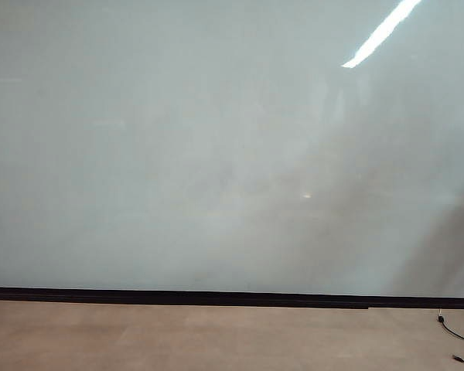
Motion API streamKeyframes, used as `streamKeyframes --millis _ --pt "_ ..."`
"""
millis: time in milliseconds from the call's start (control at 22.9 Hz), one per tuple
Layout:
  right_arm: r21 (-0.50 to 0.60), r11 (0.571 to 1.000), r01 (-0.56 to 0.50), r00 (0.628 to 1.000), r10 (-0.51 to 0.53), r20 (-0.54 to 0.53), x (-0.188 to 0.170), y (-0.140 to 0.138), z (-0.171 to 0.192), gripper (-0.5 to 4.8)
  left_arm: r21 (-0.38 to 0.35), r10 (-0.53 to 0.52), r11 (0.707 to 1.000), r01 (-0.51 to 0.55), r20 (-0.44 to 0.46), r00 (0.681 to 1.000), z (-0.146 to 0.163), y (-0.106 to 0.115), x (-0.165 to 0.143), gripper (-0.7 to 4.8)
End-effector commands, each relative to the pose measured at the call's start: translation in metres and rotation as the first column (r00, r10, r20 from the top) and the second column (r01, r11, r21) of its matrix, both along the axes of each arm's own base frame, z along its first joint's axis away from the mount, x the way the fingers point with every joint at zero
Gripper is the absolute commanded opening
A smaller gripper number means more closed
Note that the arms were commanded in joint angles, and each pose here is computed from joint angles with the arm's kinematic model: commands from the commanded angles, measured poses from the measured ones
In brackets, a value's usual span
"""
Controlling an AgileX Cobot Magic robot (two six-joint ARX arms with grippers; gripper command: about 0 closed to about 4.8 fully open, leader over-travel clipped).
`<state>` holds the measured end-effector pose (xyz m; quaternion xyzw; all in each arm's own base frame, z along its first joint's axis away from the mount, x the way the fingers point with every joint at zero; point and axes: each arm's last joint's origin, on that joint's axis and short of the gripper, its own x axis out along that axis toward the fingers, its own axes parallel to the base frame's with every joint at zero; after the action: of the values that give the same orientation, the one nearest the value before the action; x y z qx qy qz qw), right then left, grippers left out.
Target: Pick up the pen on the shelf to the right of the whiteboard and write the letter A.
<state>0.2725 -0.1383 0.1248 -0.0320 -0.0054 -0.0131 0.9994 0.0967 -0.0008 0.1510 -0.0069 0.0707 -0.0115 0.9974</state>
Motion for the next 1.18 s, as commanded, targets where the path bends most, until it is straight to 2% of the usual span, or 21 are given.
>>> streamKeyframes --millis 44,875,919,1006,1181 --pt "-0.007 1.000 -0.024 0.999 0.025 0.021 0.005 -0.002 0.001 3.82 0.004 -0.001 1.000 0.001 0.010 1.000 0.002 0.000 0.000 -0.05" --pt "0.036 0.999 -0.021 0.998 0.019 0.055 0.013 -0.014 0.007 3.54 0.004 -0.001 1.000 0.001 0.010 1.000 0.002 0.000 0.000 -0.05" --pt "0.038 0.999 -0.022 0.998 0.020 0.055 0.013 -0.014 0.007 3.47 0.004 -0.001 1.000 0.001 0.011 1.000 0.002 0.000 0.000 -0.04" --pt "0.040 0.999 -0.024 0.998 0.021 0.054 0.013 -0.013 0.007 2.99 0.004 -0.001 1.000 0.001 0.011 1.000 0.002 0.000 0.000 -0.05" --pt "0.021 0.998 -0.067 0.997 0.066 0.048 0.015 -0.011 0.005 2.90 0.004 -0.001 1.000 0.001 0.010 1.000 0.002 0.000 0.000 -0.05"
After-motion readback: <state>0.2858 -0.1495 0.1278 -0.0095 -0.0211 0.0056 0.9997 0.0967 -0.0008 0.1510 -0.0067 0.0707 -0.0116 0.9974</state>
